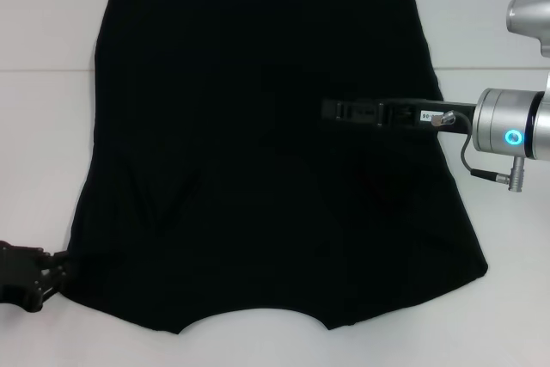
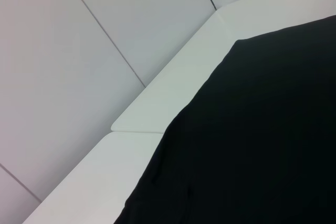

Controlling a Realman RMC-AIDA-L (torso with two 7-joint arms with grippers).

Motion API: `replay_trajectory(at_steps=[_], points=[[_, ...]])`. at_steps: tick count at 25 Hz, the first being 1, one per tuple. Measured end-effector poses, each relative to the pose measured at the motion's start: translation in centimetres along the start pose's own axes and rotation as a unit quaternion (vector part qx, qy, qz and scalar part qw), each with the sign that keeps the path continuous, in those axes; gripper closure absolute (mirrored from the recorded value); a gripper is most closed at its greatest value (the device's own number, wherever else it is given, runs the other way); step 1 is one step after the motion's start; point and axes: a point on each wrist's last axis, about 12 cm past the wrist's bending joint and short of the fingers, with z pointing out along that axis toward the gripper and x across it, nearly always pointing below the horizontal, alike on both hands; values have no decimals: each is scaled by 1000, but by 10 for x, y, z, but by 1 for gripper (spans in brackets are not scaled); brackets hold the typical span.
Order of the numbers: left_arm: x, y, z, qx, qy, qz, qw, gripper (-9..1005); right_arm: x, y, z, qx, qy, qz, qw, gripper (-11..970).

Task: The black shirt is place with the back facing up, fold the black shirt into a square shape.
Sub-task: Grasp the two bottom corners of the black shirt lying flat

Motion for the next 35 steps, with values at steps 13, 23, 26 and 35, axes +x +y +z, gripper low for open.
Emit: replay_trajectory(at_steps=[13, 23, 26, 35], points=[[0, 3, -7, -13, -4, -9, 1000, 945, 12, -32, -51, 33, 60, 89, 994, 75], [-2, 3, -13, -5, -4, -9, 1000, 944, 29, -56, -101, 49, 14, 149, 988, 74], [-3, 4, -15, -6, -4, -10, 1000, 943, 31, -58, -105, 53, 13, 151, 987, 74], [-5, 4, -19, -7, 4, -17, 1000, 937, 33, -62, -111, 61, 9, 155, 986, 75]])
